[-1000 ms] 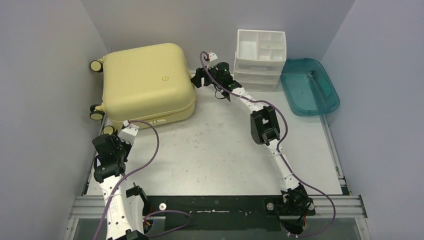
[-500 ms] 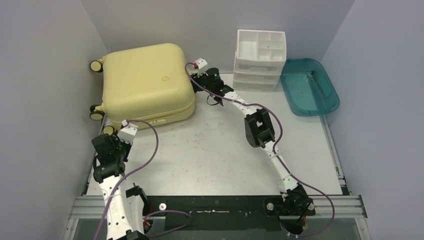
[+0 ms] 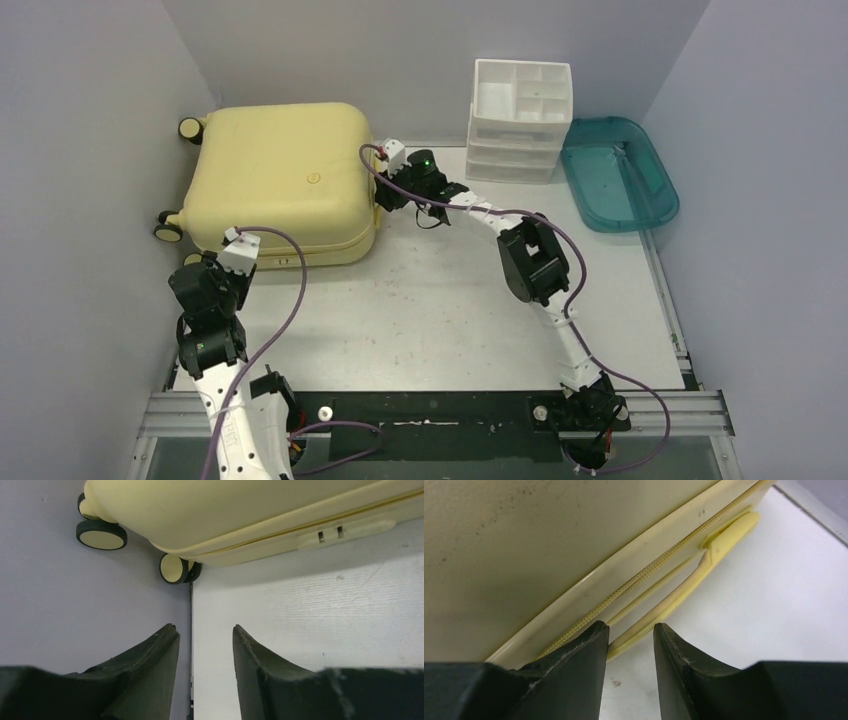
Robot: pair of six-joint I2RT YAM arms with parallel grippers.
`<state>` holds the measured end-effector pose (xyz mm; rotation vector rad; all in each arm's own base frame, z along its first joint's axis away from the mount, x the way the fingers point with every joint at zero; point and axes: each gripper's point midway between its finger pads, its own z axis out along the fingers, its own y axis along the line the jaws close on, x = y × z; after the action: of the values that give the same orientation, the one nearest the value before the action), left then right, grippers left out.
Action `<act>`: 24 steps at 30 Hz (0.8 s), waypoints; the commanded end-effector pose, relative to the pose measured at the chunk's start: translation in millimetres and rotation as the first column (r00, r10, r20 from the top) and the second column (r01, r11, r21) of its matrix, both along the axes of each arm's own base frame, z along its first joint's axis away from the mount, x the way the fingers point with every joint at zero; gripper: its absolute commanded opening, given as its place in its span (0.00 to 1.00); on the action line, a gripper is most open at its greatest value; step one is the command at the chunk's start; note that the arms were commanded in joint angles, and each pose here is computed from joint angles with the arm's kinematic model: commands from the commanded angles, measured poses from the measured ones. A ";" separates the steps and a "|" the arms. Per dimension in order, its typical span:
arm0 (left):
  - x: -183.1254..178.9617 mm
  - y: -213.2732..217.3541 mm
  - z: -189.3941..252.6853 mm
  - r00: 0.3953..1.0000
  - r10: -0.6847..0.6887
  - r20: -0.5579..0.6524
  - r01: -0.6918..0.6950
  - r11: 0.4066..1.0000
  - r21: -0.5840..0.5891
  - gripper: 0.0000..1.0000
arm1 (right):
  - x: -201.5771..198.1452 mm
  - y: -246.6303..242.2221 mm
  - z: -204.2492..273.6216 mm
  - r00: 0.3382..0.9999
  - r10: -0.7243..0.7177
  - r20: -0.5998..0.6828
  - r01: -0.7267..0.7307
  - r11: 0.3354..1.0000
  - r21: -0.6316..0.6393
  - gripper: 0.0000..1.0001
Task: Open, take out, and arrange the luggage
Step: Adjust the luggage at the center of the board.
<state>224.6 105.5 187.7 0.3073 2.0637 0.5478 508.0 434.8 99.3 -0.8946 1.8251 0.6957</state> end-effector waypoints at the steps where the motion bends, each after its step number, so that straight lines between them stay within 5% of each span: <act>1: 10.1 4.0 42.4 0.993 -0.018 0.119 0.009 0.997 0.073 0.49 | -90.1 23.9 -4.2 0.965 0.181 -0.188 -0.184 0.983 0.003 0.37; 4: 16.2 3.4 50.9 0.990 -0.042 0.135 0.031 0.996 0.087 0.65 | -109.0 22.4 6.9 0.962 0.195 -0.189 -0.197 0.980 0.008 0.37; 10: 29.4 5.1 57.9 0.988 -0.048 0.147 0.039 0.997 0.065 0.73 | -126.1 14.2 21.0 0.964 0.184 -0.190 -0.183 0.983 0.024 0.40; 16: 25.7 4.1 47.9 0.989 -0.030 0.146 0.024 0.999 0.040 0.97 | -126.9 -18.4 59.9 0.975 0.216 -0.055 -0.216 0.976 0.010 0.67; 24: 14.4 63.4 49.0 0.962 0.238 0.131 -0.261 0.945 0.195 0.97 | -177.4 -40.5 101.9 0.878 0.470 0.090 -0.472 0.882 -0.007 0.83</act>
<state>239.4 128.0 217.3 0.2499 1.9782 0.6779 357.4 397.8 142.6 -1.2101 1.8065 0.9144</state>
